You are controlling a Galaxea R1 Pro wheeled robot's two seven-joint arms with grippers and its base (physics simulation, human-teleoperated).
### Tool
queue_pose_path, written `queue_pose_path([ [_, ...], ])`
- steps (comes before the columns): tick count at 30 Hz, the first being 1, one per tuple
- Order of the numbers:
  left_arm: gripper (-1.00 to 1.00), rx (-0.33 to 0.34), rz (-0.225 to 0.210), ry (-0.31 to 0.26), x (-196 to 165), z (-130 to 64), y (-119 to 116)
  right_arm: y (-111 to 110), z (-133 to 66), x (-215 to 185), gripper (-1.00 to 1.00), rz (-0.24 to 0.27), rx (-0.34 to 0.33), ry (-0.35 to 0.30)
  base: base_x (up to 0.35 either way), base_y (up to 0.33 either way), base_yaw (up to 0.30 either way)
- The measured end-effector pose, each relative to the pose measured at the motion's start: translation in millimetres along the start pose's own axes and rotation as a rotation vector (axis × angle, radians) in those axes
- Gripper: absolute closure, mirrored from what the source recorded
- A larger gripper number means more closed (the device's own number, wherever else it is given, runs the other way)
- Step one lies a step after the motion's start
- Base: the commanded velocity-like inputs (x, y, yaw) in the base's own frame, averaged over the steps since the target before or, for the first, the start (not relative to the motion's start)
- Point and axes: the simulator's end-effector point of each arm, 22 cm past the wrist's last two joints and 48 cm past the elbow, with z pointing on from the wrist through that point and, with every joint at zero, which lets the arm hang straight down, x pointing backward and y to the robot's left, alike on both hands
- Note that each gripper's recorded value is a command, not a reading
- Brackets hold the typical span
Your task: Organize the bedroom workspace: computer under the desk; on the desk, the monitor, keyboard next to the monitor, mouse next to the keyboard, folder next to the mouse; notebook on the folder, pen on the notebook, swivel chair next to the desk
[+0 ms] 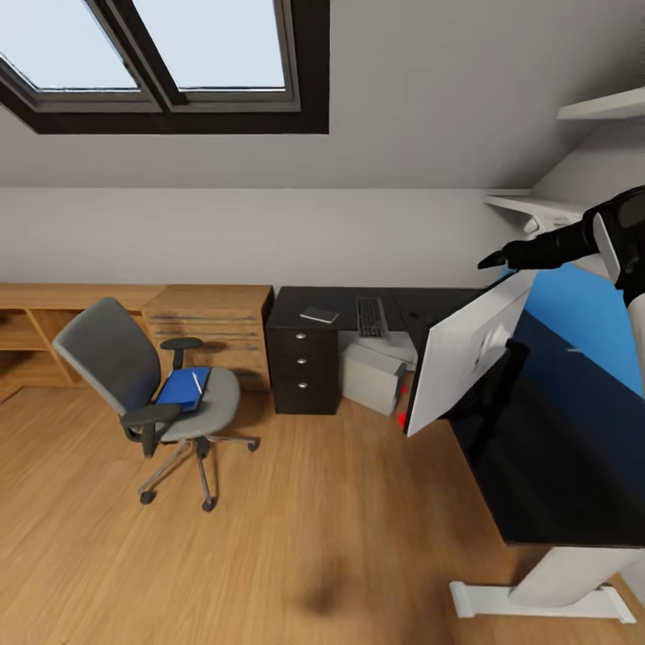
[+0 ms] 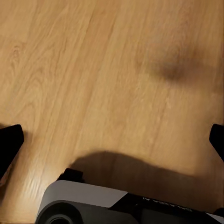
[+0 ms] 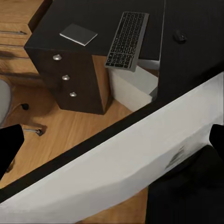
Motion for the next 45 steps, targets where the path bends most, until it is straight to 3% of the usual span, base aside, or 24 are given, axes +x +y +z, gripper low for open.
queue_pose_path([
  [14,-1.00,0.000,0.000,0.000,0,0.1,0,-18,24.9,52,-1.00,0.077,-0.007,0.113,-0.283,-0.132,0.000],
  [18,-1.00,0.001,-0.001,0.000,0,-0.1,-1,-34,31.3,63,-1.00,0.069,0.000,0.107,-0.219,-0.111,0.000],
  [19,-1.00,0.001,-0.001,-0.001,0,-0.6,-1,-44,38.9,74,-1.00,0.044,0.003,0.090,-0.088,-0.048,0.000],
  [22,-1.00,0.001,-0.001,0.000,0,-0.3,-1,-51,50.4,88,-1.00,0.031,-0.007,0.081,-0.044,-0.024,0.000],
  [25,-1.00,0.002,-0.001,-0.001,0,-0.2,-1,-55,58.7,105,-1.00,0.038,-0.017,0.096,-0.016,-0.008,0.000],
  [26,-1.00,0.002,-0.001,-0.001,0,-0.4,-1,-58,67.0,131,-1.00,0.059,-0.025,0.135,-0.003,-0.002,0.000],
  [27,-1.00,0.002,-0.001,-0.001,0,-0.4,-1,-56,68.2,134,-1.00,0.075,-0.034,0.135,-0.002,-0.001,0.000],
  [36,-1.00,-0.002,-0.005,-0.002,0,-0.2,1,-55,76.2,148,-1.00,0.118,-0.059,0.114,0.000,0.000,0.000],
  [41,-1.00,-0.006,-0.006,-0.003,-1,-0.1,2,-60,81.0,137,-1.00,0.127,-0.047,0.031,0.000,0.000,0.000],
  [45,-1.00,-0.002,-0.004,-0.003,-1,0.0,0,-65,85.1,144,-1.00,0.172,-0.045,-0.001,0.000,0.000,0.000],
])
